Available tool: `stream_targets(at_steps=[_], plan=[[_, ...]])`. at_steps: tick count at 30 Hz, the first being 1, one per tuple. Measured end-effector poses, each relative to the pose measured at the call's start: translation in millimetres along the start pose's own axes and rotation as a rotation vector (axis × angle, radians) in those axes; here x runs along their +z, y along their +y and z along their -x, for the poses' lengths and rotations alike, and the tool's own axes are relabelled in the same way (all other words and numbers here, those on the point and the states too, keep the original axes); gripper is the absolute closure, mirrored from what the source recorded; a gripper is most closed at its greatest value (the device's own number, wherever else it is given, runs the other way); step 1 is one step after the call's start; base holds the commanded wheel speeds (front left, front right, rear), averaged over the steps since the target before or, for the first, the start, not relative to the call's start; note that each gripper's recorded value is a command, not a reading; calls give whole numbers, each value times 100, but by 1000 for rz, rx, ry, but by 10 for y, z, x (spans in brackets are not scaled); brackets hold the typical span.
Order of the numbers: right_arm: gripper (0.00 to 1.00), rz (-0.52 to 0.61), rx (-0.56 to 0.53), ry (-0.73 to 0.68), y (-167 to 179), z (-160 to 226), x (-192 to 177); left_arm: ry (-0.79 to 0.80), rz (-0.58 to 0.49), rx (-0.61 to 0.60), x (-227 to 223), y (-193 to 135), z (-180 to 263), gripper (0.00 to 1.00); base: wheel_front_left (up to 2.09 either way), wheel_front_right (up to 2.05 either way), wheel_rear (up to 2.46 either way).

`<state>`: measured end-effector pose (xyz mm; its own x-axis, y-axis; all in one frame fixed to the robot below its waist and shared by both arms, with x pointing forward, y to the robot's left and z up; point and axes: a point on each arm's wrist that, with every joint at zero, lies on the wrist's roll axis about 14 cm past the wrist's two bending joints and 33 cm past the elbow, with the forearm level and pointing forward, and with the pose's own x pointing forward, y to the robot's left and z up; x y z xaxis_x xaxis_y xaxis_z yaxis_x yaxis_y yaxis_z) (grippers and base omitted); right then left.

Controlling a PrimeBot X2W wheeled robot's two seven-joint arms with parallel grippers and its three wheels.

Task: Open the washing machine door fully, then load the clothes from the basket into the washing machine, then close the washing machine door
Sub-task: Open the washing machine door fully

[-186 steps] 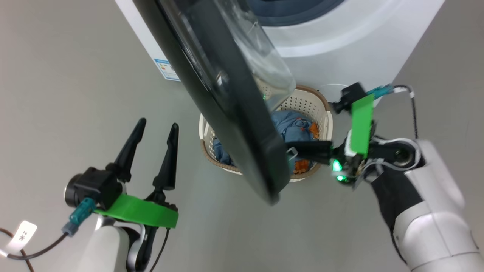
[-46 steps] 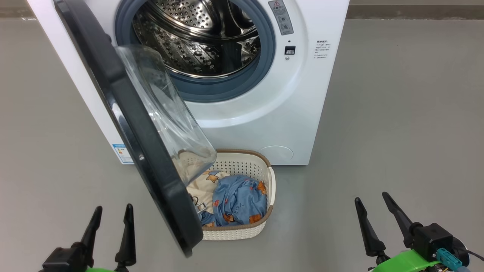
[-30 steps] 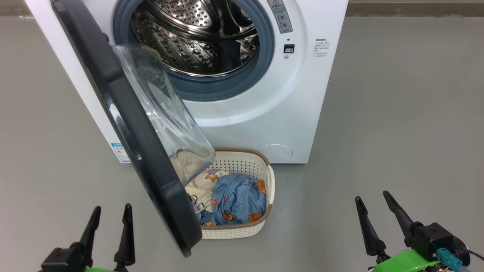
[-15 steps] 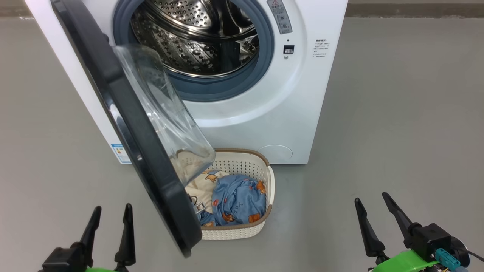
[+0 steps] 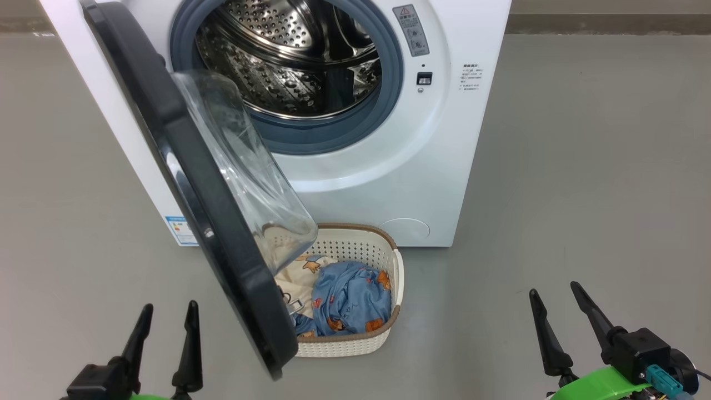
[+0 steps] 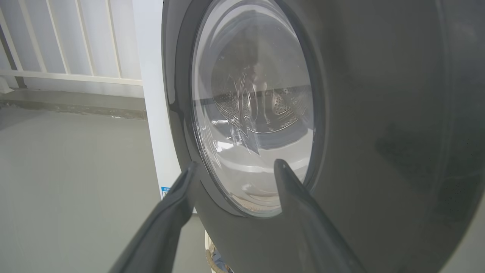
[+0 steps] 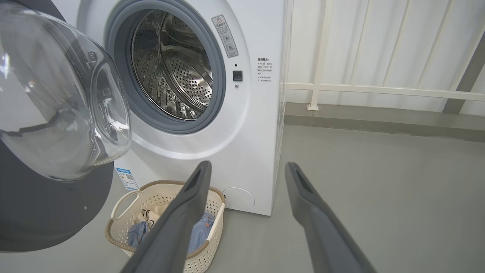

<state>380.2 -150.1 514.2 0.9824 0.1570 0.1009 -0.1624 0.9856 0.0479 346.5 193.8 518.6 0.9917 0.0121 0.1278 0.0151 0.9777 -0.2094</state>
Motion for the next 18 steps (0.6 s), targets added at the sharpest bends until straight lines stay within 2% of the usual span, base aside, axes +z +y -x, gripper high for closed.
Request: stream_targets(at_steps=[10,11,12,18], plan=[[0,-5,-4,6,2,6,-19,4,0,-6,-11,-18,14,0,0,0,0],[0,-6,-5,7,1,7,-23,5,1,-7,-13,-22,13,70,0,0,0],[0,-6,-5,8,0,8,-26,5,2,-9,-16,-27,13,100,0,0,0],[0,-9,-9,13,-6,11,-44,10,10,-9,-33,-34,10,100,0,0,0]])
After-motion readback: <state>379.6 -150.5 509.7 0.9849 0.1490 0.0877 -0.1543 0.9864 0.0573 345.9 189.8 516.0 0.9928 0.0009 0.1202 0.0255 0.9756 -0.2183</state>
